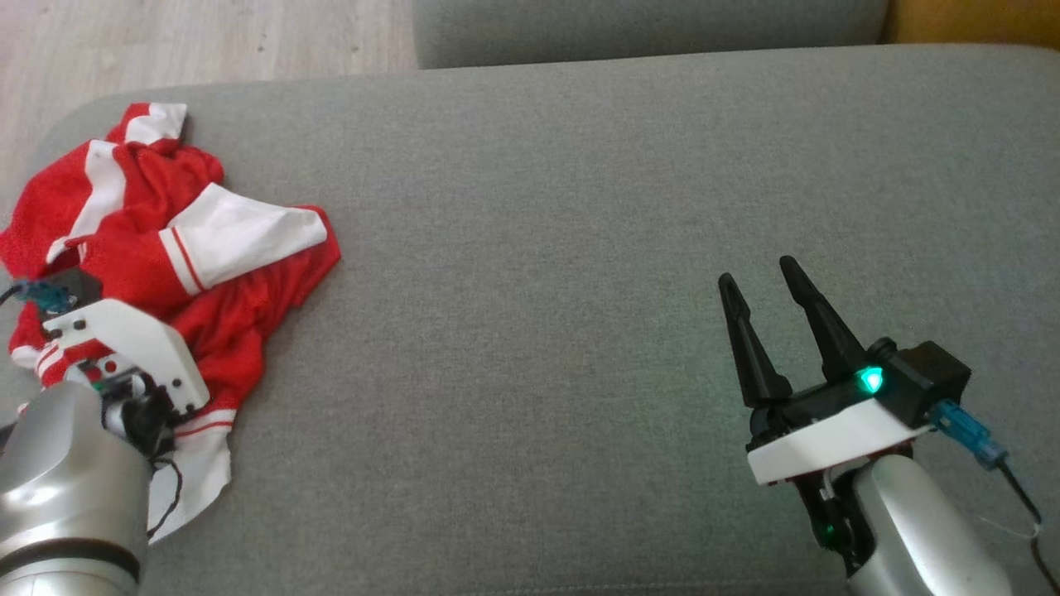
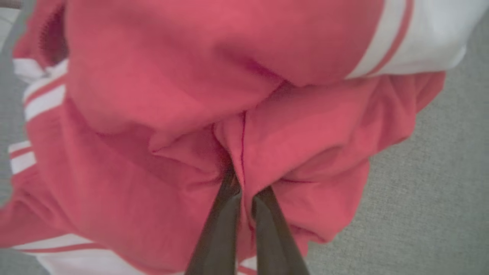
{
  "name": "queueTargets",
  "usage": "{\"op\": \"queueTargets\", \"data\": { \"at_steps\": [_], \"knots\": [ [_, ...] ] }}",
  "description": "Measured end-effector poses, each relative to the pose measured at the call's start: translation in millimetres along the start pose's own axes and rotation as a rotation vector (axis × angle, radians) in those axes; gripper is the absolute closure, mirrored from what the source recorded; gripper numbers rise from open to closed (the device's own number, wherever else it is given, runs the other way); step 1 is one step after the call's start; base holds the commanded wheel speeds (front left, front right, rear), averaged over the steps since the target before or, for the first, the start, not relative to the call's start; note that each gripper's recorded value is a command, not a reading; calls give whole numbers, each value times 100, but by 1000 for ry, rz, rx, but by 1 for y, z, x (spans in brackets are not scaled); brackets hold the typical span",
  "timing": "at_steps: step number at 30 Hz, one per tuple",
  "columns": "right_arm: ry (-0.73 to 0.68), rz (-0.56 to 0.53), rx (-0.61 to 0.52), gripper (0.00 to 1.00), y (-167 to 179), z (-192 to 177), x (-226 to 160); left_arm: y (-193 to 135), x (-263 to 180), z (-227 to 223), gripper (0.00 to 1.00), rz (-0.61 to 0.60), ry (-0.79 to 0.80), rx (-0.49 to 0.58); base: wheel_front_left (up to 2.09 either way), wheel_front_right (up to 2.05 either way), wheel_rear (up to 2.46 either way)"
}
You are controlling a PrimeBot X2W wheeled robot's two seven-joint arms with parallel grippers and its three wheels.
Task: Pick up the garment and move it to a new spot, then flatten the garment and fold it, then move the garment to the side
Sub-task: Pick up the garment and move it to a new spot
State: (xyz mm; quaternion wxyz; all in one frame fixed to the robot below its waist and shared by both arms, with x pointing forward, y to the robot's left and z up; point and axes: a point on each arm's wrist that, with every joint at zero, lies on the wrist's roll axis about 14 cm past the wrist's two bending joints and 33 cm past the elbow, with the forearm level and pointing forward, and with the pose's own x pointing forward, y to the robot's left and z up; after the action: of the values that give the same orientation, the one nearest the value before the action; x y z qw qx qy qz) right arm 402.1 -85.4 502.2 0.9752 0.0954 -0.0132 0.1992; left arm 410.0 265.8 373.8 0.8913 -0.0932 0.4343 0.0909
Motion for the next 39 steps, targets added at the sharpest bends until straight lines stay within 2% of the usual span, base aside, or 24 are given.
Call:
{"op": "queueTargets", "data": {
  "at_steps": [4, 9, 11, 12, 16, 18, 19, 21, 29, 34, 36, 39],
  "knots": [
    [-13, 13, -1, 0, 6, 5, 1, 7, -8, 6, 100, 2, -50, 15, 0, 0, 0],
    [-34, 27, 4, 0, 16, 12, 1, 8, -21, 31, 100, -3, -153, 93, 0, 0, 0],
    [-49, 31, 4, 0, 21, 17, -3, -2, -39, 67, 100, -23, -278, 160, 0, 0, 0],
    [-49, 31, 4, 0, 21, 17, -3, -2, -39, 67, 100, -23, -278, 160, 0, 0, 0],
    [-86, 16, -8, 0, 19, 31, -8, -29, -70, 114, 100, -67, -438, 263, 0, 0, 0],
    [-104, 3, -10, 0, 17, 37, -12, -50, -85, 135, 100, -104, -509, 303, 0, 0, 0],
    [-118, -19, -14, 0, 13, 42, -16, -78, -101, 154, 100, -157, -583, 344, 0, 0, 0],
    [-129, -43, -12, 0, 8, 45, -22, -112, -118, 168, 100, -217, -651, 400, 0, 0, 0],
    [-169, -179, -42, 0, -30, 58, -56, -254, -206, 191, 100, -545, -919, 533, 0, 0, 0],
    [-185, -254, -63, 0, -51, 64, -78, -322, -245, 163, 100, -765, -980, 548, 0, 0, 0],
    [-186, -276, -66, 0, -56, 65, -85, -338, -235, 137, 100, -828, -928, 543, 0, 0, 0],
    [-175, -297, -66, 0, -60, 61, -91, -345, -194, 82, 100, -857, -788, 545, 0, 0, 0]
  ]
}}
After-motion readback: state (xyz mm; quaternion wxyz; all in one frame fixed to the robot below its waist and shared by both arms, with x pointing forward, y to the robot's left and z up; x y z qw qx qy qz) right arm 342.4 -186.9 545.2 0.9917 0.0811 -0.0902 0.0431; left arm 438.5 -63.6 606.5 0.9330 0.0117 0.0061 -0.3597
